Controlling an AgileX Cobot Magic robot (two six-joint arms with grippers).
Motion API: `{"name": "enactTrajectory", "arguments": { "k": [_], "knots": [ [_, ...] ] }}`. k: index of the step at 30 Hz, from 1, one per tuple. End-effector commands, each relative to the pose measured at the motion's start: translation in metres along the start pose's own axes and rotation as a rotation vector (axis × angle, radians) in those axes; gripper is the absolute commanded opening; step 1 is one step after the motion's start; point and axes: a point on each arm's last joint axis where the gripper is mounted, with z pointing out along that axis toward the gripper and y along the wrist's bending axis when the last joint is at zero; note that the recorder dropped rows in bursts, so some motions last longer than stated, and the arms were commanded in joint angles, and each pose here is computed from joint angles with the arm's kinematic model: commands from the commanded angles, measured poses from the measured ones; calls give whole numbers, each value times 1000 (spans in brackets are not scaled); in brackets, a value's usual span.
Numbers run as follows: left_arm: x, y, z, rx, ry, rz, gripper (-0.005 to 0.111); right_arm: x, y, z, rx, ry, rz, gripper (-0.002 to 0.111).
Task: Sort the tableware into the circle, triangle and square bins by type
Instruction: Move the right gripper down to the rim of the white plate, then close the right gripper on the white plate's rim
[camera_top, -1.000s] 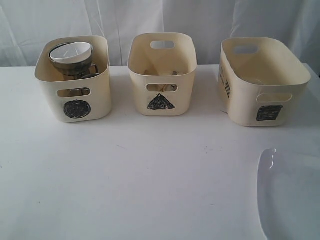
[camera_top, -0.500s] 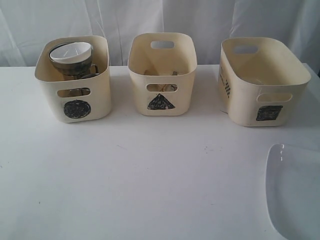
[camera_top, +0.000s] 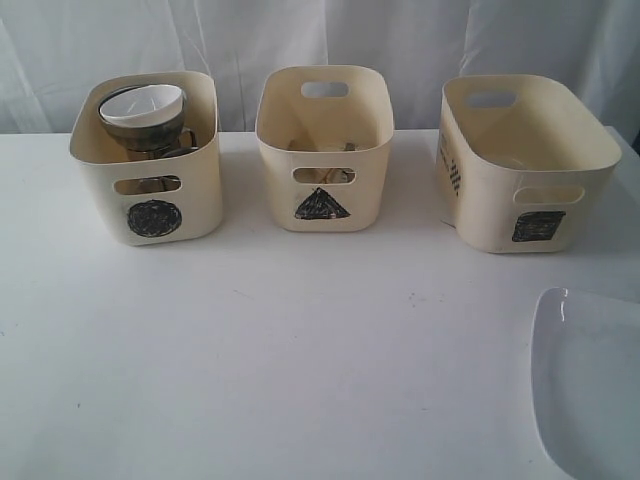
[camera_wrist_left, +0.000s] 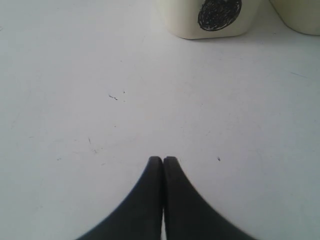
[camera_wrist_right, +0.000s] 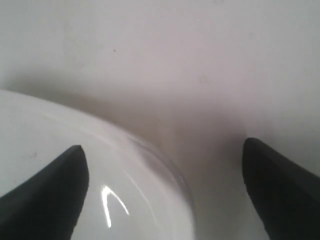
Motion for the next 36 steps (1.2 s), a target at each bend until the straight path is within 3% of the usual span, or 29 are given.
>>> {"name": "enactTrajectory", "arguments": {
  "k": [1,7,21,30,36],
  "knots": [
    [1,0,0,8,-1,-4,0,8,-5,13,-28,47,6,77],
    [1,0,0,8,-1,-4,0,13,0,17,-113,86,-68,68],
    [1,0,0,8,-1,-4,0,33,7,31,-215,147,-201,67],
    [1,0,0,8,-1,-4,0,44,-1,53,-246,196,-177,37],
    [1,0,0,8,-1,-4,0,46,-2,57,-256,202,-191,35]
  ]
}}
